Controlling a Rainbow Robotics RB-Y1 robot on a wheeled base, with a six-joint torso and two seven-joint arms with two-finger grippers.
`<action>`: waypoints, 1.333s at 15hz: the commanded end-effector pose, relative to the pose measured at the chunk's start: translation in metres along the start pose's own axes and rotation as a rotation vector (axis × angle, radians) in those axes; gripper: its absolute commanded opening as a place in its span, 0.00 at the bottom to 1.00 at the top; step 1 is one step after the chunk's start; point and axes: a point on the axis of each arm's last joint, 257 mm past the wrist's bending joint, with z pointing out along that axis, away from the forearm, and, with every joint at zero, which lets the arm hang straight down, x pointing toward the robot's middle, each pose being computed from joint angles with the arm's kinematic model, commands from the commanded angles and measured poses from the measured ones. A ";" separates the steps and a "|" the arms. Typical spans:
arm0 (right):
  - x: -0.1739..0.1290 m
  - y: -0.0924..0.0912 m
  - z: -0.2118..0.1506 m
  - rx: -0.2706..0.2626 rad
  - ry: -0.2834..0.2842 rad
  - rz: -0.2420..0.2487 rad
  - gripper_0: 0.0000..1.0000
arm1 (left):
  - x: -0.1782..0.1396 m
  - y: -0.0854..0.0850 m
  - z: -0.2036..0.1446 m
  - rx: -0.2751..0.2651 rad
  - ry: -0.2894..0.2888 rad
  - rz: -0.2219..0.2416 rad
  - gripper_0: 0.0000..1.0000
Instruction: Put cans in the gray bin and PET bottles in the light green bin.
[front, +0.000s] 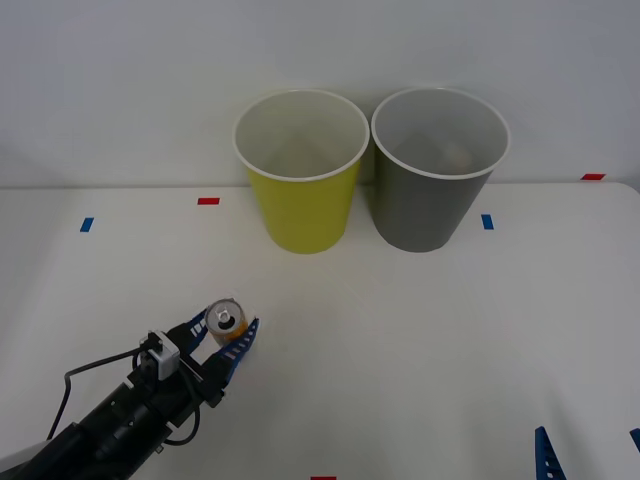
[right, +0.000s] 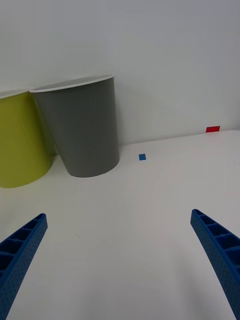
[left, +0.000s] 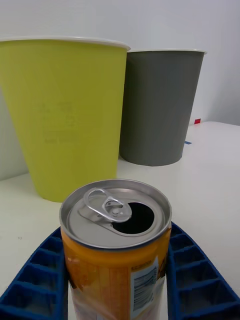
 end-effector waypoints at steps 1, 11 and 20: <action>0.000 0.000 0.000 0.000 0.000 0.000 1.00 | 0.000 -0.001 0.000 0.000 0.000 -0.006 0.01; 0.000 0.000 0.000 0.000 0.000 0.000 1.00 | -0.011 -0.024 0.006 0.039 0.057 -0.095 0.00; 0.000 0.000 0.000 0.000 0.000 0.000 1.00 | -0.085 -0.018 0.021 0.051 0.123 0.054 0.00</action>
